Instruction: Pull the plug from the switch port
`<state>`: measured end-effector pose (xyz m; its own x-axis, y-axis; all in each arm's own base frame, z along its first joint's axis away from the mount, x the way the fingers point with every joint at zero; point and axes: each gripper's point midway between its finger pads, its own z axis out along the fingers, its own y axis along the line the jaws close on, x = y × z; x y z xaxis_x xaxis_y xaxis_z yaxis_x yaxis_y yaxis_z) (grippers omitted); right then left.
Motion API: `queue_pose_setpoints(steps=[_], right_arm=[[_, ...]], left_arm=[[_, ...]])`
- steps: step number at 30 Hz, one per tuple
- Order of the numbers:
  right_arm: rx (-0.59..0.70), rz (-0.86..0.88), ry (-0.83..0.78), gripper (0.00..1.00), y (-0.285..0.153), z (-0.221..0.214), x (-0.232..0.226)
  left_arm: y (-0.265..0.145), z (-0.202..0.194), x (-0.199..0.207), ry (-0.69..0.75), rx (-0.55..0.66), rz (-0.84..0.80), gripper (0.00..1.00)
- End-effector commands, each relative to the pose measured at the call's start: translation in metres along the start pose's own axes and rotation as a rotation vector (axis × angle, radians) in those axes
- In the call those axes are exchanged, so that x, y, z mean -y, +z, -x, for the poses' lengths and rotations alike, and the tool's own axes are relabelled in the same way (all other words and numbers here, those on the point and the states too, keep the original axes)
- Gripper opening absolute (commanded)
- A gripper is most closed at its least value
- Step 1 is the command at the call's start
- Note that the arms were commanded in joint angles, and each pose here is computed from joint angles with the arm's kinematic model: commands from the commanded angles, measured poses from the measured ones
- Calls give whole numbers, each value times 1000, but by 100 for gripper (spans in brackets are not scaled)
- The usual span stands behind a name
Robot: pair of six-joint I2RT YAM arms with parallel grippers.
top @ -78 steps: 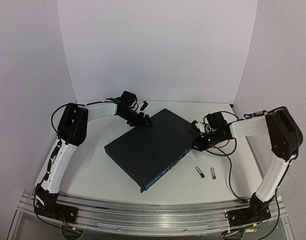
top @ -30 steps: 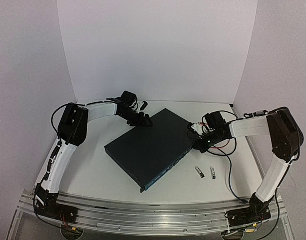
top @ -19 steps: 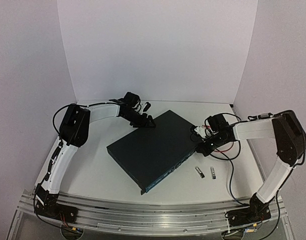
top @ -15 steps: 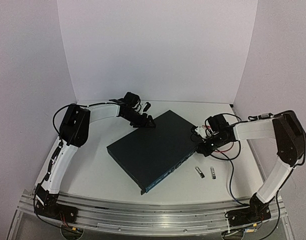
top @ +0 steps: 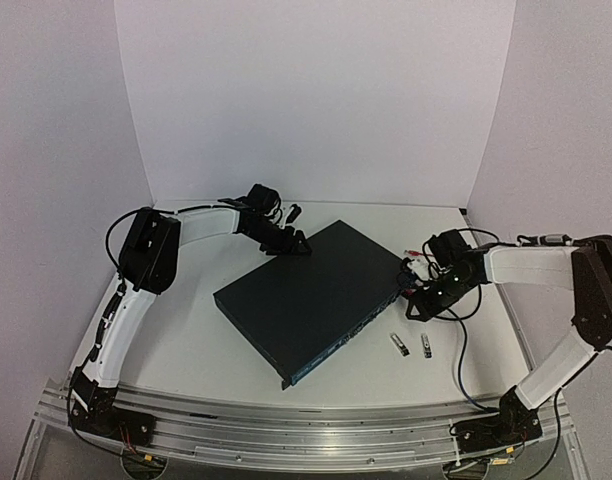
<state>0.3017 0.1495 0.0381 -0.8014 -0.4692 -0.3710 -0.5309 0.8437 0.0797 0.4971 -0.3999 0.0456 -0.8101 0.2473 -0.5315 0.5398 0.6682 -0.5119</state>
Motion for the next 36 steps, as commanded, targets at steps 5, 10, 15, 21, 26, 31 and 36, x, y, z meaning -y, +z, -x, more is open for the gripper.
queue_pose_setpoints(steps=[5,10,15,21,26,31,36], right_arm=[[191,-50,432,84,-28,57,16],[169,-59,739,90,-17,49,21],[141,-103,827,91,-6,36,28],[128,-122,836,91,1,36,29],[108,-130,803,91,9,36,24],[100,-142,802,92,14,36,22],[116,-153,833,92,11,36,25]], left_arm=[[17,-54,-36,-87,-138,93,71],[15,-53,-33,-89,-130,83,71],[16,-54,-32,-93,-132,74,71],[16,-54,-31,-95,-133,67,71],[16,-53,-30,-96,-132,65,71],[16,-53,-30,-96,-135,63,71],[17,-53,-31,-92,-136,63,71]])
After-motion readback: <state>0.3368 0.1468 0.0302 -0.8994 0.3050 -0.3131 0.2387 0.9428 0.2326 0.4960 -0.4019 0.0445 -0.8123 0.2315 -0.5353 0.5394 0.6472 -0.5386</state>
